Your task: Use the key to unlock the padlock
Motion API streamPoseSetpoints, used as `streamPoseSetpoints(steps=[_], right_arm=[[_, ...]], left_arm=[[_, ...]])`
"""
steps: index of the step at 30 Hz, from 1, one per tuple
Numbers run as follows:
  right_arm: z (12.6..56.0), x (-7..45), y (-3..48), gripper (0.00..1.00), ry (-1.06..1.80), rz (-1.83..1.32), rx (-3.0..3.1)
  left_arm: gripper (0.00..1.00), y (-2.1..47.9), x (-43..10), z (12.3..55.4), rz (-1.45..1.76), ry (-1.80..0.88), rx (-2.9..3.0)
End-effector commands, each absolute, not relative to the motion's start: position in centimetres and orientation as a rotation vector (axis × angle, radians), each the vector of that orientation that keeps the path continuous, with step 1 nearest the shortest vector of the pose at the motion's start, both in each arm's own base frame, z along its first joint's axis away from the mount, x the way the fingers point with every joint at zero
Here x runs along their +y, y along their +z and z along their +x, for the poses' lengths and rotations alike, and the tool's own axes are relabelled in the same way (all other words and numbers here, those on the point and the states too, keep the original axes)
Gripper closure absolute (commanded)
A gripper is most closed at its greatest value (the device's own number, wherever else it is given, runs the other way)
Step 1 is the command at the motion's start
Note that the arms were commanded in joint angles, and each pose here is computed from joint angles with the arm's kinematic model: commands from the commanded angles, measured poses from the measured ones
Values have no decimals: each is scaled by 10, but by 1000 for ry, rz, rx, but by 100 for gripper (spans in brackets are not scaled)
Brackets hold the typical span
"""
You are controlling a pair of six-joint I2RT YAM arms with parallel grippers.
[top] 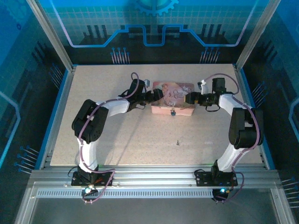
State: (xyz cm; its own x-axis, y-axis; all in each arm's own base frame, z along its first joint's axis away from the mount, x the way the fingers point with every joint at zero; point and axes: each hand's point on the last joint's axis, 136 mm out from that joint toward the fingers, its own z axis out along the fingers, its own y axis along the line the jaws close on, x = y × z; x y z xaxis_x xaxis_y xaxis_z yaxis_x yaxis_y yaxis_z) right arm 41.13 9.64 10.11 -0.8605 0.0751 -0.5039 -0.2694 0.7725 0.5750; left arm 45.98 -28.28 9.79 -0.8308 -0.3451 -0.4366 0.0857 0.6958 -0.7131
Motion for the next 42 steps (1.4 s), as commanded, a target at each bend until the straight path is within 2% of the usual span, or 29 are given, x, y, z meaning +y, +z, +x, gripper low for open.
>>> streamPoseSetpoints(steps=[1, 14, 19, 23, 28, 38, 42], right_arm=[[397, 133, 124, 13, 1014, -253, 2385], [365, 173, 110, 12, 1015, -336, 2434], [369, 164, 115, 10, 931, -307, 2431], [373, 140, 119, 5, 763, -213, 2454], [366, 113, 131, 5, 589, -135, 2458], [313, 118, 148, 9, 502, -118, 2495], [285, 131, 138, 10, 507, -125, 2544]], left_arm=[[10, 118, -280, 452, -147, -1046, 2309], [9, 113, -239, 447, -217, -953, 2318], [8, 113, -229, 447, -234, -920, 2320], [6, 119, -214, 446, -251, -870, 2313], [2, 135, -190, 442, -251, -778, 2291], [2, 170, -171, 397, -239, -793, 2224], [2, 176, -169, 373, -234, -819, 2208]])
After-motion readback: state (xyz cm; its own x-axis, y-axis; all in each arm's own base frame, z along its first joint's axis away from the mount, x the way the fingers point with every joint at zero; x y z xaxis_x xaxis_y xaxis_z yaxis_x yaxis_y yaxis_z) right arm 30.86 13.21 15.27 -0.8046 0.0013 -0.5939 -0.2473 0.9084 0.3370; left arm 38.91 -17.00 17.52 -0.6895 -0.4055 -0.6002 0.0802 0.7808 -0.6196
